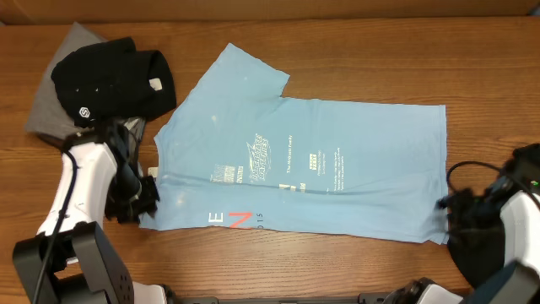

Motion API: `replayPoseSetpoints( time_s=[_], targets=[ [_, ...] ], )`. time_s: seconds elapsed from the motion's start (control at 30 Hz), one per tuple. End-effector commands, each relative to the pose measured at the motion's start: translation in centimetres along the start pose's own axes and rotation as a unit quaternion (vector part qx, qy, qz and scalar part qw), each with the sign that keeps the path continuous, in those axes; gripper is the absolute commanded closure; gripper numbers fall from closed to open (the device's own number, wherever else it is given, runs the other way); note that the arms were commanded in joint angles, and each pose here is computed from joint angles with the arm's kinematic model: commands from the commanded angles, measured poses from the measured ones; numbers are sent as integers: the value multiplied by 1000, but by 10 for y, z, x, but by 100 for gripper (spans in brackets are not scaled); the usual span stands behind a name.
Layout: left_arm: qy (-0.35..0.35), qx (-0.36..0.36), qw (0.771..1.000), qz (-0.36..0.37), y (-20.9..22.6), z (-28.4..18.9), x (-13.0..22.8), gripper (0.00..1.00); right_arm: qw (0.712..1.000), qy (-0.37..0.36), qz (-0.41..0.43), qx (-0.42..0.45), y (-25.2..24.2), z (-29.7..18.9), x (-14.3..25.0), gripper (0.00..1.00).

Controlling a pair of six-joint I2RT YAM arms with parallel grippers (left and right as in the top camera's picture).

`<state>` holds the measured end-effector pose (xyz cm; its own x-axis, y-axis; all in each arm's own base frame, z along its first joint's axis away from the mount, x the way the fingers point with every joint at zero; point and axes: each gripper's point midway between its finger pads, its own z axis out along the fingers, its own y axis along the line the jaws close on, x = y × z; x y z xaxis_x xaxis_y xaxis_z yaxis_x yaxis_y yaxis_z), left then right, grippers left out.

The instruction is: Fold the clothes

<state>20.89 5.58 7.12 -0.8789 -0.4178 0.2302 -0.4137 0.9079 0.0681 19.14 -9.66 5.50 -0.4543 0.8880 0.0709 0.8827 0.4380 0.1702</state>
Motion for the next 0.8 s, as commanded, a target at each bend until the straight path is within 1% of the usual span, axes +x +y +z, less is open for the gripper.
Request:
replayPoseSetpoints(
  time_s=[0.0,0.07,0.17,0.2,0.23,0.27,0.37,0.43,0.53,0.77],
  targets=[
    [-74,66,995,28,-23,-46,-30,66,993,-70,-41,-87,41,-48,-25,34],
    [-126,133,978,96,-55,-78,-46,68,979,-78,-92,-166,73,-70,-25,35],
    [-217,192,938,191,-98,-124,-69,65,951,-78,-150,-259,113,-94,-20,38],
    [-263,195,918,225,-116,-143,-80,60,939,-81,-169,-288,127,-102,-18,38],
    [-278,194,910,238,-122,-149,-83,59,936,-82,-175,-295,130,-104,-17,38],
    [-307,189,897,258,-133,-160,-90,56,929,-84,-187,-307,138,-107,-15,38],
    [-383,174,858,294,-166,-184,-109,56,919,-87,-214,-320,151,-110,-9,37],
    [-416,179,836,310,-191,-192,-123,56,915,-87,-226,-322,157,-110,-5,37],
    [-424,188,828,314,-215,-186,-145,56,913,-85,-235,-323,161,-109,-1,37],
    [-404,185,838,315,-253,-154,-216,56,917,-93,-231,-310,158,-107,-5,35]
  ],
)
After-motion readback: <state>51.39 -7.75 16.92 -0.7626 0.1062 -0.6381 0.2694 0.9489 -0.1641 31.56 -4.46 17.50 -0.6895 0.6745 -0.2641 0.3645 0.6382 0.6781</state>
